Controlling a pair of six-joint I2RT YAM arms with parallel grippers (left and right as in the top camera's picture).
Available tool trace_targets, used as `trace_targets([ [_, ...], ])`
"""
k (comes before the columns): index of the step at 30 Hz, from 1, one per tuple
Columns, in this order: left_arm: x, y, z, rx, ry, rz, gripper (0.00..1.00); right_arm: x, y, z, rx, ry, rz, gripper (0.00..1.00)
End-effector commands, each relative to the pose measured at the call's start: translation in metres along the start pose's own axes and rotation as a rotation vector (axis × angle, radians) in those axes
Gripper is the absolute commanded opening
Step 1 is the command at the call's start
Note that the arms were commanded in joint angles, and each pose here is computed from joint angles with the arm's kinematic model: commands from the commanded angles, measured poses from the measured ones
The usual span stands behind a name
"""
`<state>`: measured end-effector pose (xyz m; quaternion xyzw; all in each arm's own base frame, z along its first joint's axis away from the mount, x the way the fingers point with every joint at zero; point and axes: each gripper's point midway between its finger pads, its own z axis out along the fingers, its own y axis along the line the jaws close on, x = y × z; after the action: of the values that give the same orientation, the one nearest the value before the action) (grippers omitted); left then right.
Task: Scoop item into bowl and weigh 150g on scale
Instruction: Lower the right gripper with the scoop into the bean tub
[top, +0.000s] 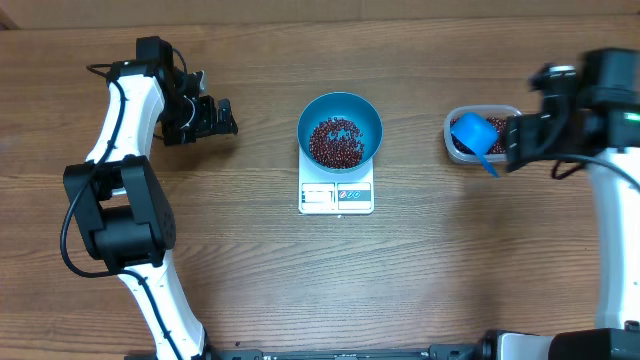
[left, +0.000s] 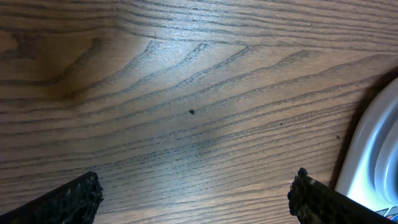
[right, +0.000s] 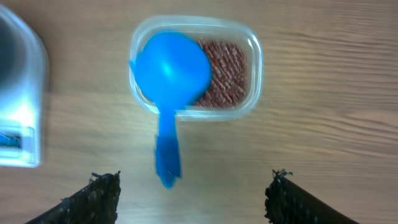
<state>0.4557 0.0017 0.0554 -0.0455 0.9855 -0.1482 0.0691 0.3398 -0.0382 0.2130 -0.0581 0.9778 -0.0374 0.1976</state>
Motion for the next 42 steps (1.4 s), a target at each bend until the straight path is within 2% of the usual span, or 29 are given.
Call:
trace_targets([
  [1, -0.001, -0.002, 0.003, -0.001, 0.002, 0.022, 1.00, 0.012, -0.010, -0.006, 0.302, 0.109, -0.201, 0.76],
  [7, -0.001, -0.002, 0.003, -0.001, 0.002, 0.022, 1.00, 0.041, 0.021, -0.002, 0.397, 0.245, -0.431, 0.70],
  [10, -0.001, -0.002, 0.003, -0.001, 0.002, 0.022, 0.99, 0.060, 0.022, 0.015, 0.418, 0.301, -0.468, 0.52],
  [16, -0.001, -0.002, 0.003, -0.001, 0.002, 0.022, 0.99, 0.054, 0.030, 0.045, 0.398, 0.226, -0.442, 0.58],
  [23, -0.001, -0.002, 0.003, -0.001, 0.002, 0.022, 1.00, 0.065, 0.035, 0.079, 0.309, 0.205, -0.436, 0.58],
  [25, -0.001, -0.002, 0.003, -0.001, 0.002, 0.022, 1.00, 0.059, 0.039, 0.087, 0.283, 0.165, -0.427, 0.55],
  [27, -0.001, -0.002, 0.003, -0.001, 0.002, 0.022, 1.00, 0.054, 0.038, 0.088, 0.290, 0.142, -0.421, 0.47],
  [31, -0.001, -0.002, 0.003, -0.001, 0.002, 0.022, 0.99, 0.050, 0.038, 0.088, 0.293, 0.126, -0.416, 0.45],
  [42, -0.001, -0.002, 0.003, -0.001, 0.002, 0.022, 1.00, 0.052, 0.027, 0.088, 0.312, 0.139, -0.394, 0.31],
])
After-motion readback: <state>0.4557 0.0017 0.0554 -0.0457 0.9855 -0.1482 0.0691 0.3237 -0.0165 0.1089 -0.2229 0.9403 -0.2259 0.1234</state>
